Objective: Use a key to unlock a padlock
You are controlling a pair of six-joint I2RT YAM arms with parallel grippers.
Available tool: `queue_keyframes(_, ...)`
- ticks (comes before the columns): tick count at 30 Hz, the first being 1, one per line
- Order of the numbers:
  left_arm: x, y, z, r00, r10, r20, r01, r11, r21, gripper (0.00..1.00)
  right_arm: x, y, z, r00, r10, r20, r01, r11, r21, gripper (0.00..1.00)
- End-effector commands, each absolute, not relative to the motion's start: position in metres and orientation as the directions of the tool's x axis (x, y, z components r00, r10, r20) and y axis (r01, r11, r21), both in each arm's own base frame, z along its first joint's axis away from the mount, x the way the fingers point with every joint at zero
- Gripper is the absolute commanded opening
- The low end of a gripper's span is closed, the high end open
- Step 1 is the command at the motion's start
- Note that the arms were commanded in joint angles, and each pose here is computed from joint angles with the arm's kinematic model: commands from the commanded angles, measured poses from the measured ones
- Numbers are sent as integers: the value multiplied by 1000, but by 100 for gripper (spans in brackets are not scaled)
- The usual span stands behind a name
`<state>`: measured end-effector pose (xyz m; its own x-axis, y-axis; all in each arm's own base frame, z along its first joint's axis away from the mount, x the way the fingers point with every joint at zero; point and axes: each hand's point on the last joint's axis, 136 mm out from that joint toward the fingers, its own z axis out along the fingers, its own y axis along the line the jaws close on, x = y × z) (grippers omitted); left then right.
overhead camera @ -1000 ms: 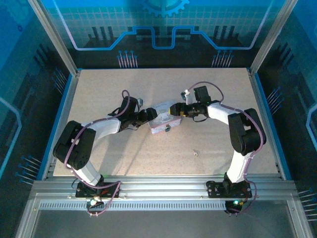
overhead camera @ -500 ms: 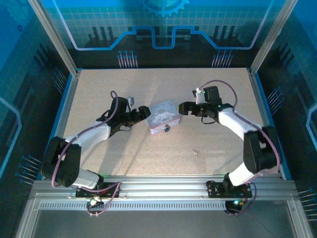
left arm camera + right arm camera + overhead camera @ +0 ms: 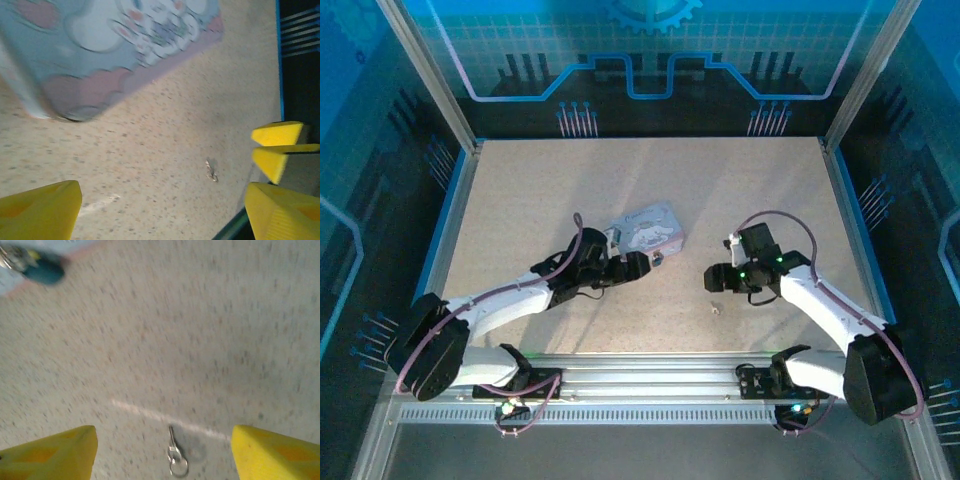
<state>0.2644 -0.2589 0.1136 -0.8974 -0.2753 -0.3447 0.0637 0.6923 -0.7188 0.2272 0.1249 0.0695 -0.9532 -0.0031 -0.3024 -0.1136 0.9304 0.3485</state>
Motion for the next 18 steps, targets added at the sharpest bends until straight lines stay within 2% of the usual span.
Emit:
queue_keyframes(1, 271, -272, 117, -882, -308, -355, 67, 666, -743, 86, 204, 120, 56, -975, -27, -221, -97, 946, 308, 66)
queue_keyframes(7, 271, -280, 111, -888, -303, -344, 70, 652, -755, 86, 189, 119, 43, -986, -72, -149, -106, 966, 236, 55)
queue_keyframes(18, 271, -280, 106, -889, -298, -348, 72, 658, -749, 87, 185, 126, 28, -988, -119, -94, -134, 975, 175, 39)
